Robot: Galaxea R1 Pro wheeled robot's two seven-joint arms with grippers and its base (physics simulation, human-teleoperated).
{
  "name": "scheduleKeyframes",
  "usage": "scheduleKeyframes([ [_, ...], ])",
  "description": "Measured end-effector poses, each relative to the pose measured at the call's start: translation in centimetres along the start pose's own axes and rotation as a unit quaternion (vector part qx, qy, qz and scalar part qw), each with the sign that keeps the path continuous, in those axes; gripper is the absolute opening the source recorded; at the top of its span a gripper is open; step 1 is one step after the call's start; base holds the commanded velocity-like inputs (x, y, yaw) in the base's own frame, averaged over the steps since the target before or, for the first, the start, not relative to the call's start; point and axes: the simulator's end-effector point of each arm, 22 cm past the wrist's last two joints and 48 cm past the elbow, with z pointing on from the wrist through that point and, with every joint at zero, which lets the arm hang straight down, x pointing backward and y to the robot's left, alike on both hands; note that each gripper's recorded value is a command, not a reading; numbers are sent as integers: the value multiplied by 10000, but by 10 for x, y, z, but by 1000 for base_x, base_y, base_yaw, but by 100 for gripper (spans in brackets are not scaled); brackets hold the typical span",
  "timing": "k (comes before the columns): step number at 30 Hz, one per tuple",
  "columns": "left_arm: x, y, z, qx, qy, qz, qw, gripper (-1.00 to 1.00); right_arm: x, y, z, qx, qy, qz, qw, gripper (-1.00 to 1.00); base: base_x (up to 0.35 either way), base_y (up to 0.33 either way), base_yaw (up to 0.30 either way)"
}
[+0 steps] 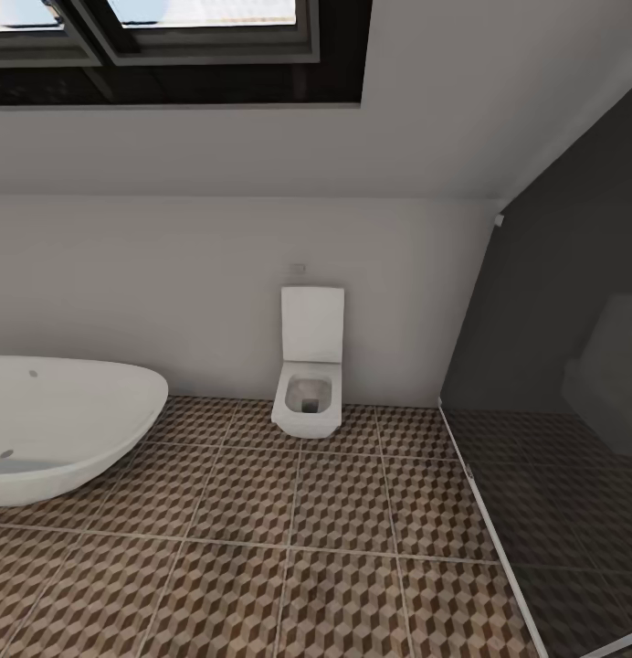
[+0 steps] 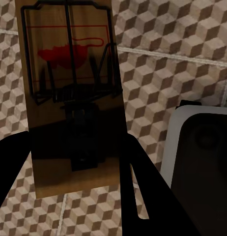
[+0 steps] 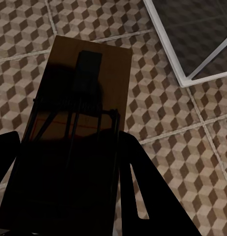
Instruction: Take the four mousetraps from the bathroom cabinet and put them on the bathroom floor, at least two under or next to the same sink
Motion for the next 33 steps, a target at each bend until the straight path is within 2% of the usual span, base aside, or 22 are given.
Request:
scheduleKeyframes([
  [33,0,0,0,0,0,0,10000,-100,0,0,0,0,1,0,10000,-100,0,0,0],
])
